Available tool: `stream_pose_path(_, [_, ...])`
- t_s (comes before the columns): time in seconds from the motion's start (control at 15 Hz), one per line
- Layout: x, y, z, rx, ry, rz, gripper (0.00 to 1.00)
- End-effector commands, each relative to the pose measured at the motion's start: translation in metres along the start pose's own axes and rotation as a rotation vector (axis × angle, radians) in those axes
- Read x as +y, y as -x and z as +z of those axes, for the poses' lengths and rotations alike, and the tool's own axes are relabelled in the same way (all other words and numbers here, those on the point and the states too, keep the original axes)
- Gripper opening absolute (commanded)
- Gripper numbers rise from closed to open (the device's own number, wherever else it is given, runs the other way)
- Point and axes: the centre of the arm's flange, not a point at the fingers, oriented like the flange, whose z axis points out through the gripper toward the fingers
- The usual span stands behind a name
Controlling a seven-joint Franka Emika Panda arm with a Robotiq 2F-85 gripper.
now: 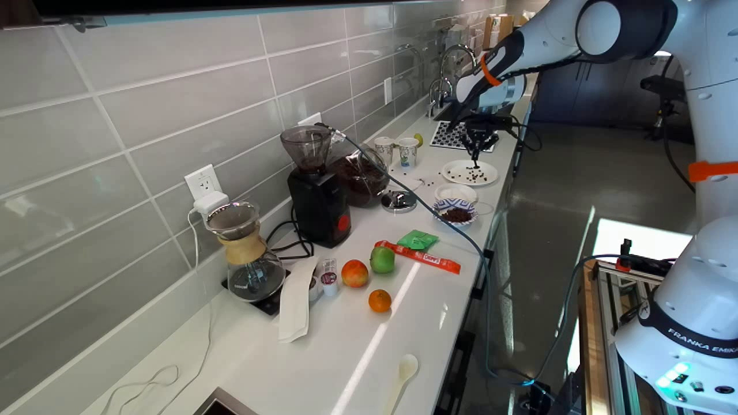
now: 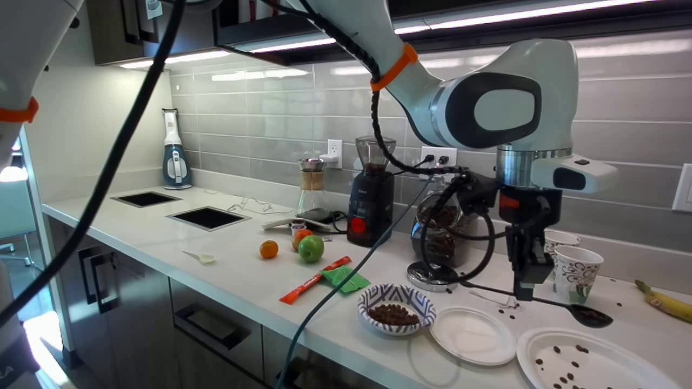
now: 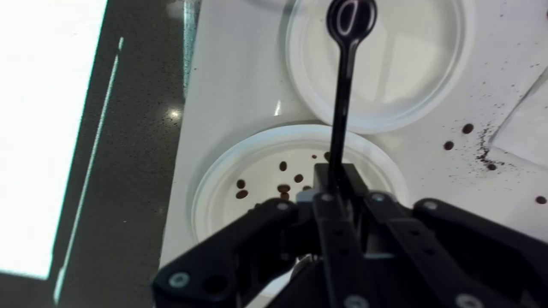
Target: Transfer a spoonful of contents from the glass container to the right plate
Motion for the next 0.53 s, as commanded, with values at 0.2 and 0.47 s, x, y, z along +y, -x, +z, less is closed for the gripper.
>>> stream_pose_path(0.2, [0.003, -0.006, 0.012, 0.045, 0.223, -0.022, 0.02])
stream_pose_path(0.47, [-0.002, -0.003, 0.018, 0.063, 0.326, -0.121, 0.02])
